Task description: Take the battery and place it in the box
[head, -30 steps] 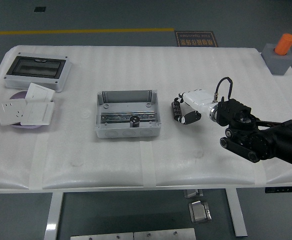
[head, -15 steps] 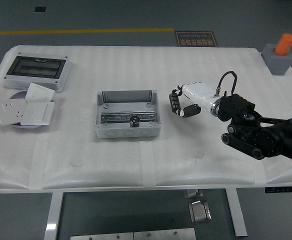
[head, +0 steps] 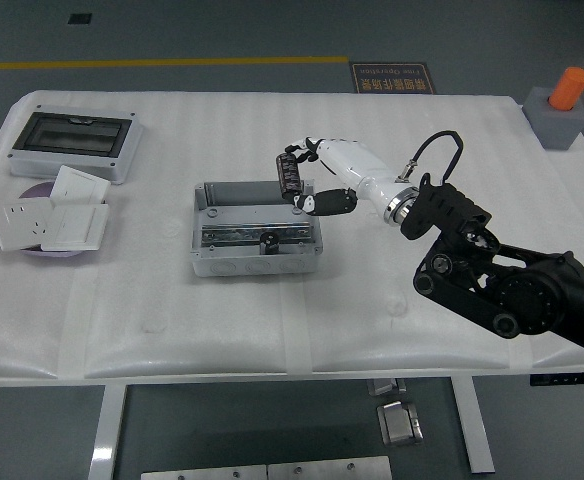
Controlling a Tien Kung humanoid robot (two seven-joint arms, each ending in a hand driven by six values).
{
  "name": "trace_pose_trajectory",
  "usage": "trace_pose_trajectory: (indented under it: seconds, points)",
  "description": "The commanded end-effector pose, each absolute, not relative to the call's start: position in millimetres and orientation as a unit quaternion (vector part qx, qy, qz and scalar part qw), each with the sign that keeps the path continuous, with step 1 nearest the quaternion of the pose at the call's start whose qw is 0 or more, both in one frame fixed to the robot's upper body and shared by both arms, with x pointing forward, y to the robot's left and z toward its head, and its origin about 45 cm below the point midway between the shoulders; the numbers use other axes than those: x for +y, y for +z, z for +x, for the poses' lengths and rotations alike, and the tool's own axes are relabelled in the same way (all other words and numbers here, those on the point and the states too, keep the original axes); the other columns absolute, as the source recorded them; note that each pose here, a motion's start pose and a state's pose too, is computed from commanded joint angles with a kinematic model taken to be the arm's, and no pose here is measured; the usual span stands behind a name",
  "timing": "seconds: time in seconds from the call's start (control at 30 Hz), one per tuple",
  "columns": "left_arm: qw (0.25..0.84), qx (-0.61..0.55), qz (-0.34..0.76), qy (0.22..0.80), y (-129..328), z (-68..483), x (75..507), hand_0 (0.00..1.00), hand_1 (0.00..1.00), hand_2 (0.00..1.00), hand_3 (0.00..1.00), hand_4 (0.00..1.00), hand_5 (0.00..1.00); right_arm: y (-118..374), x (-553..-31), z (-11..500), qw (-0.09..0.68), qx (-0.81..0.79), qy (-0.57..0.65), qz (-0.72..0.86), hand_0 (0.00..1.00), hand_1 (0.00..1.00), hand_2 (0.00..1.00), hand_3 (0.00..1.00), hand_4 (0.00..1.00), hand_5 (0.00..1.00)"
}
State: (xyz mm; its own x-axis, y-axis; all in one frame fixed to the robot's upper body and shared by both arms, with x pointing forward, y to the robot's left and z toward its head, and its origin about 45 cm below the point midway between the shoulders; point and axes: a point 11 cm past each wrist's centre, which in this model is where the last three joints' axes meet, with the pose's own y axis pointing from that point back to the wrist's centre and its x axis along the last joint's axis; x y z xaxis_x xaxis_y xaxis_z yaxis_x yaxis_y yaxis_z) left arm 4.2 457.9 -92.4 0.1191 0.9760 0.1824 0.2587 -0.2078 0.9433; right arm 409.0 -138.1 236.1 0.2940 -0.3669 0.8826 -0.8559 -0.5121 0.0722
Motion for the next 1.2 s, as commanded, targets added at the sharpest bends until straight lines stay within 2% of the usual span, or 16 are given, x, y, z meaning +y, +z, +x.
trace_pose_trajectory:
  seconds: [0.2,0.23,0.4,0.43,0.6,0.63,0.93,1.2]
  points:
    - [0.396,0.489,0.634,0.45,-92,3,459,0.598,0.646,0.49,0.559,0.617,0.277,232,-118,398,0.267,-0.394,0.43,0.767,0.825,0.731,0.726,0.726,0.521,0.285]
    - [0.395,0.489,0.634,0.45,-92,3,459,0.598,0.646,0.489,0.559,0.616,0.28,230,-118,397,0.27,-0.392,0.43,0.767,0.836,0.739,0.748,0.803,0.668,0.363]
    - [0.396,0.489,0.634,0.449,-92,3,459,0.598,0.646,0.489,0.559,0.616,0.28,225,-120,399,0.279,-0.39,0.431,0.765,0.836,0.739,0.748,0.803,0.668,0.363]
    - [0.396,0.489,0.634,0.449,-92,3,459,0.597,0.646,0.488,0.558,0.617,0.281,225,-121,400,0.281,-0.39,0.431,0.764,0.943,0.811,0.857,0.953,0.802,0.416]
    - [0.396,0.489,0.634,0.449,-92,3,459,0.597,0.646,0.488,0.558,0.617,0.281,224,-128,405,0.291,-0.393,0.431,0.759,0.943,0.811,0.857,0.953,0.802,0.416]
    - [0.396,0.489,0.634,0.449,-92,3,459,0.596,0.646,0.489,0.558,0.617,0.28,225,-130,407,0.292,-0.394,0.431,0.757,0.998,0.855,0.895,0.998,0.926,0.496]
    - [0.397,0.49,0.634,0.448,-92,3,458,0.596,0.646,0.488,0.558,0.618,0.279,235,-140,414,0.296,-0.398,0.438,0.75,0.998,0.859,0.897,0.998,0.954,0.512]
    - [0.396,0.488,0.634,0.45,-91,3,460,0.596,0.646,0.488,0.558,0.617,0.277,308,-164,421,0.247,-0.44,0.485,0.715,0.998,0.857,0.891,0.998,0.973,0.529]
